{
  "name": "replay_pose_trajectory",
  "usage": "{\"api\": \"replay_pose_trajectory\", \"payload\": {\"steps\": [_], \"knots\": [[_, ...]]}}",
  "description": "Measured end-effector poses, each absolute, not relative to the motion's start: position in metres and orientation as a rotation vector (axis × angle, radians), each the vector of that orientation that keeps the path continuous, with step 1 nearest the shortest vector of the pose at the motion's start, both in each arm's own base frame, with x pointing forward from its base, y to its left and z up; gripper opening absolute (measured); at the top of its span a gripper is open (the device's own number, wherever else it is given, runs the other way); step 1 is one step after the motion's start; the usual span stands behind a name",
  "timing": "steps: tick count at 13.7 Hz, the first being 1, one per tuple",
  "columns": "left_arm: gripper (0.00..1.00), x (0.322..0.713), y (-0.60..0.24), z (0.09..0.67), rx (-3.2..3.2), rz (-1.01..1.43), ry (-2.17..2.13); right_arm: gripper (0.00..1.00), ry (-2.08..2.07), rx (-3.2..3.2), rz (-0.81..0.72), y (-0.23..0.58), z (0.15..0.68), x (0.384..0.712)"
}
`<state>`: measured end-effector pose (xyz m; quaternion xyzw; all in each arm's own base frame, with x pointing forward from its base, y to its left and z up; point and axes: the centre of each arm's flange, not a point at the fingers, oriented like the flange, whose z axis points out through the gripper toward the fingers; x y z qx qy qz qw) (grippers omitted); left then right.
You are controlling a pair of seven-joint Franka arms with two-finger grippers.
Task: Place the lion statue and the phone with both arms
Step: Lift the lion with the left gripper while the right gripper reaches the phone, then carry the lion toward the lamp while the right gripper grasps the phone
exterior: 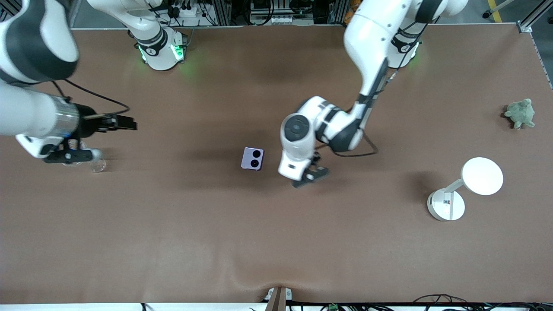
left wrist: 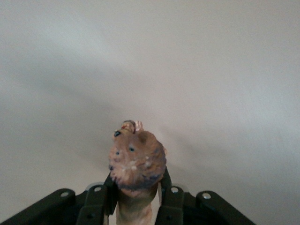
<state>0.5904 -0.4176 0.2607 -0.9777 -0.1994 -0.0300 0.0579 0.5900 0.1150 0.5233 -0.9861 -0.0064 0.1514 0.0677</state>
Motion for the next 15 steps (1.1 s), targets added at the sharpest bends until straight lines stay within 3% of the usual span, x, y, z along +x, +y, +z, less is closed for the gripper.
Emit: {"api": "replay_pose_trajectory", "payload": {"steps": [3,6,11,15], "knots": [[0.36,0.649,-0.306,0.278,-2.928,-0.032,-0.538,1.0,-0.042,-2.987,0.44,0.178,0.49,0.593],[0.36,0.682,-0.209,0.271,-2.951,0.048,-0.322,1.0,-0.02,-2.959,0.428,0.224,0.437,0.598],[0.36,0.698,-0.119,0.256,-2.973,0.161,0.217,1.0,0.104,-2.972,0.302,0.326,0.371,0.574],[0.36,0.699,-0.088,0.22,-2.966,0.18,0.349,1.0,0.098,-2.987,0.277,0.372,0.309,0.562]]}}
